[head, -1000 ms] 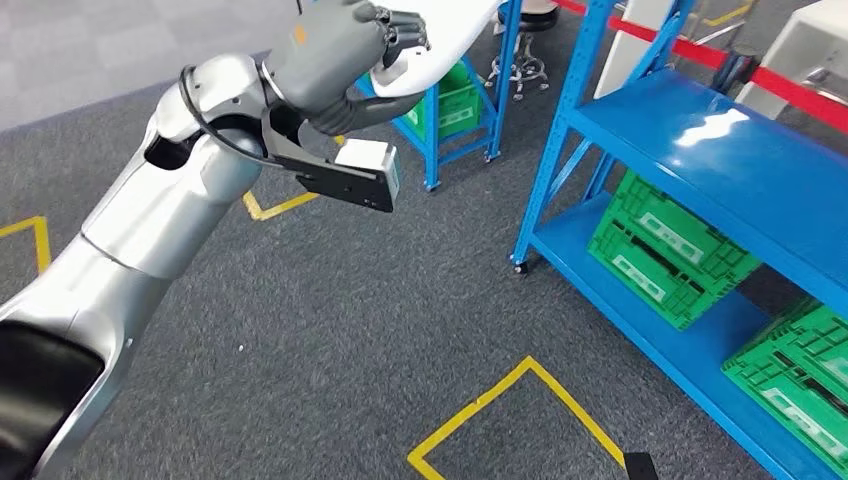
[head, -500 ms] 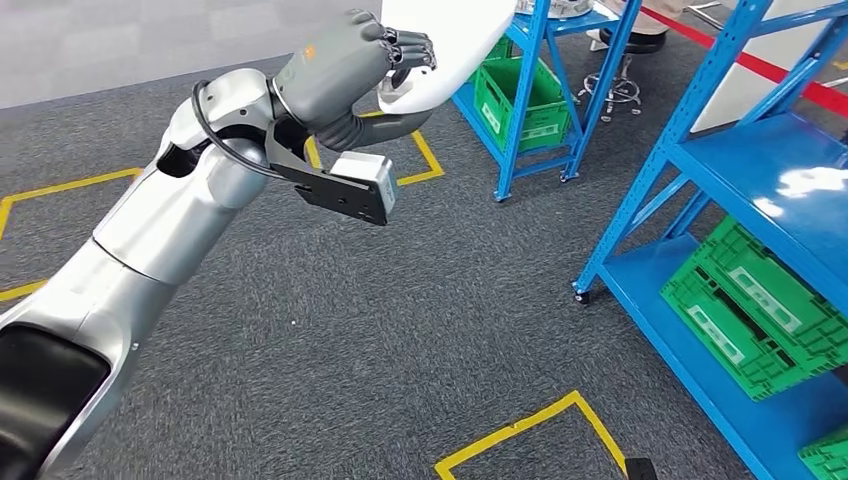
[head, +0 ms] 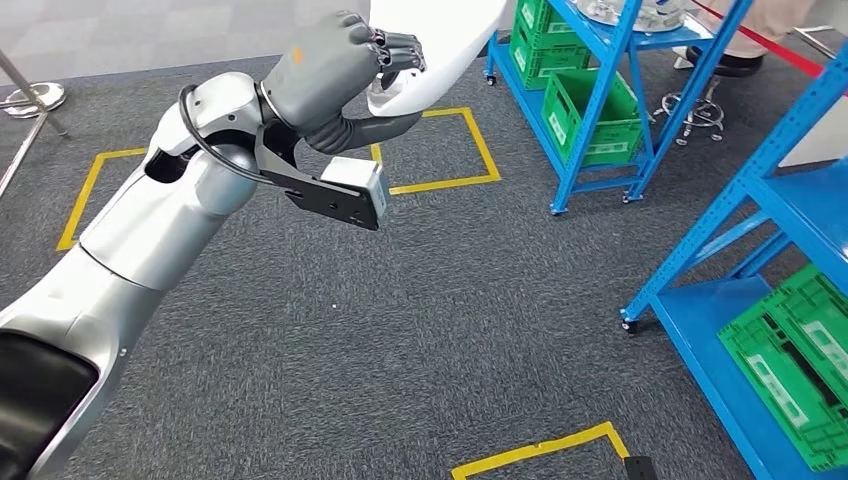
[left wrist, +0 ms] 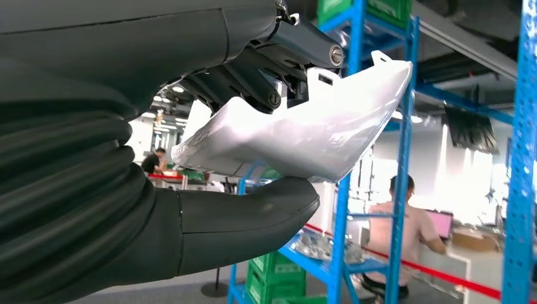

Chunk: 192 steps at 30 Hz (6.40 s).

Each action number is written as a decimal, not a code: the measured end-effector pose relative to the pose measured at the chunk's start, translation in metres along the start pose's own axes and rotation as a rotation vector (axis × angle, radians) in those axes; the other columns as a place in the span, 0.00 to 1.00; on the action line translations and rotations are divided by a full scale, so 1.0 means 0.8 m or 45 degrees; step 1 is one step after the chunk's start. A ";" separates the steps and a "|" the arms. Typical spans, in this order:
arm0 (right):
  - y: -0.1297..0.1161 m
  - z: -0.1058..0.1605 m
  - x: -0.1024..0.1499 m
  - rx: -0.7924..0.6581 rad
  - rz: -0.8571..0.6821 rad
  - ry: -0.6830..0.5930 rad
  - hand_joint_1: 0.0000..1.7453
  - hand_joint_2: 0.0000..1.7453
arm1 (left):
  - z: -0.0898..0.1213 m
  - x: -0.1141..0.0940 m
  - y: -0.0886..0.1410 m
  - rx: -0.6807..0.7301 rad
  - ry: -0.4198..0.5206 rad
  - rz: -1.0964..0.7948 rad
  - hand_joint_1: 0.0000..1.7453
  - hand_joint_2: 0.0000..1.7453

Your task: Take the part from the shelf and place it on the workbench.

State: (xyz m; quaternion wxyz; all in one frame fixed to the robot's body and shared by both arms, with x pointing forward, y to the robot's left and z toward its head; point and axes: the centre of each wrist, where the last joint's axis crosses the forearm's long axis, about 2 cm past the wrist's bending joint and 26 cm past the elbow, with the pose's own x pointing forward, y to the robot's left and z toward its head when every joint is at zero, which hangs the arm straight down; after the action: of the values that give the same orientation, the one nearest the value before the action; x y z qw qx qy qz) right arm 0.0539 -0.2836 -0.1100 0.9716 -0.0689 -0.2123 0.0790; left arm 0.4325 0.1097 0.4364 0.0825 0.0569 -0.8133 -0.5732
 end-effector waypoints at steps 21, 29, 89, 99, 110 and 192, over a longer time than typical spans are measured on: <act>0.000 -0.001 0.005 -0.008 0.000 0.001 0.00 0.00 | 0.002 0.007 0.005 0.048 -0.015 -0.052 1.00 1.00; 0.001 0.000 0.000 -0.011 -0.009 0.005 0.00 0.00 | 0.005 0.005 -0.002 0.046 -0.012 -0.033 1.00 1.00; 0.004 0.001 -0.001 -0.018 -0.017 0.024 0.00 0.00 | -0.014 0.004 -0.009 0.035 -0.027 0.005 1.00 1.00; 0.005 0.001 0.000 -0.011 -0.015 0.016 0.00 0.00 | -0.016 0.004 -0.004 0.036 -0.031 -0.005 1.00 1.00; 0.005 0.001 0.000 -0.011 -0.014 0.025 0.00 0.00 | -0.013 0.002 -0.009 0.031 -0.017 0.005 1.00 1.00; 0.014 0.006 -0.012 0.010 -0.007 0.050 0.00 0.00 | -0.027 0.000 -0.014 -0.090 0.008 0.100 1.00 1.00</act>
State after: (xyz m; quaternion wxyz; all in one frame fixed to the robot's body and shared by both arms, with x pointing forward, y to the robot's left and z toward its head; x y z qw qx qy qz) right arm 0.0416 -0.2736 -0.1112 0.9760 -0.0661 -0.1930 0.0760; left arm 0.4371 0.0859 0.4328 0.1094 0.0237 -0.7938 -0.5978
